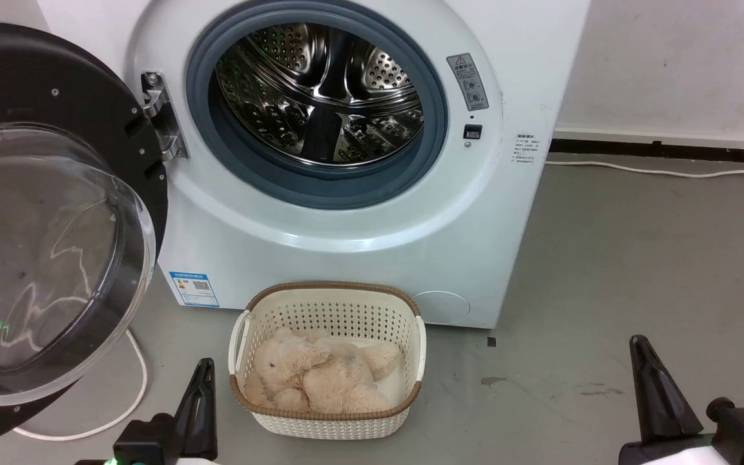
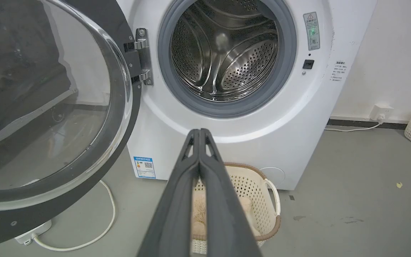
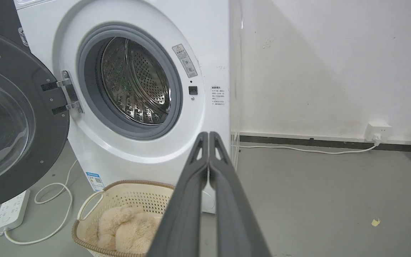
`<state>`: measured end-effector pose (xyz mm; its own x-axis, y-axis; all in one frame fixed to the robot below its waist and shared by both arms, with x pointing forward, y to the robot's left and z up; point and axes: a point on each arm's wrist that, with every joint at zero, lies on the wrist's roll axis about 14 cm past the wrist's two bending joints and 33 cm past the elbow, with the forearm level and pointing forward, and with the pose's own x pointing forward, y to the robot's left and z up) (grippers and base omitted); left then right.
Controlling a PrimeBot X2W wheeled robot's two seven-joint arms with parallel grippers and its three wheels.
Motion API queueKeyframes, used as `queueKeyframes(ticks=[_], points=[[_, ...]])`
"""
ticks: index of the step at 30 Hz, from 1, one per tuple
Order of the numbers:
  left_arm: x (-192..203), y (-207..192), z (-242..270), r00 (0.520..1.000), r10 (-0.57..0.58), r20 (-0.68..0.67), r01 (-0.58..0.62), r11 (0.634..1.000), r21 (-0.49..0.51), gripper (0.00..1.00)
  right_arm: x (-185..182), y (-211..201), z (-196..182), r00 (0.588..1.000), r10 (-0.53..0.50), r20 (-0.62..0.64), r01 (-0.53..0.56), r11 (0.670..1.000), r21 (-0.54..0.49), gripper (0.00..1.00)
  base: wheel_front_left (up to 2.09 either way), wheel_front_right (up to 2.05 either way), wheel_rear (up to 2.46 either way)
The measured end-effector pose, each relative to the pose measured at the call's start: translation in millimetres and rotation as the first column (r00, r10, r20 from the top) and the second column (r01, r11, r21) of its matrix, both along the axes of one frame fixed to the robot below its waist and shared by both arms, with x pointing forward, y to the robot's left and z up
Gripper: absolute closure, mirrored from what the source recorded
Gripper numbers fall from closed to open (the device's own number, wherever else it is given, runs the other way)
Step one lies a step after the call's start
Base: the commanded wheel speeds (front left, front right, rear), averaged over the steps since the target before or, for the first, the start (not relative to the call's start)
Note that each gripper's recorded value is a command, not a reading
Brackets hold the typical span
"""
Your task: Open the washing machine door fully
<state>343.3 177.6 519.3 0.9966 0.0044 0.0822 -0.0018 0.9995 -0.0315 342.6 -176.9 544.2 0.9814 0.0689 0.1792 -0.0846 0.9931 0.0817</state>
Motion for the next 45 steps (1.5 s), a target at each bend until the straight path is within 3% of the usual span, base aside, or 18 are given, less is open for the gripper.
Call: queueKeyframes(ticks=[45], points=[[14, 0, 1, 0.999, -0.003, -0.051, 0.005, 0.999, 0.039, 1.0, 12, 9, -14, 0.994, 0.022, -0.107, -0.03, 0.997, -0.07, 1.0, 0.0, 0.0, 0.0]])
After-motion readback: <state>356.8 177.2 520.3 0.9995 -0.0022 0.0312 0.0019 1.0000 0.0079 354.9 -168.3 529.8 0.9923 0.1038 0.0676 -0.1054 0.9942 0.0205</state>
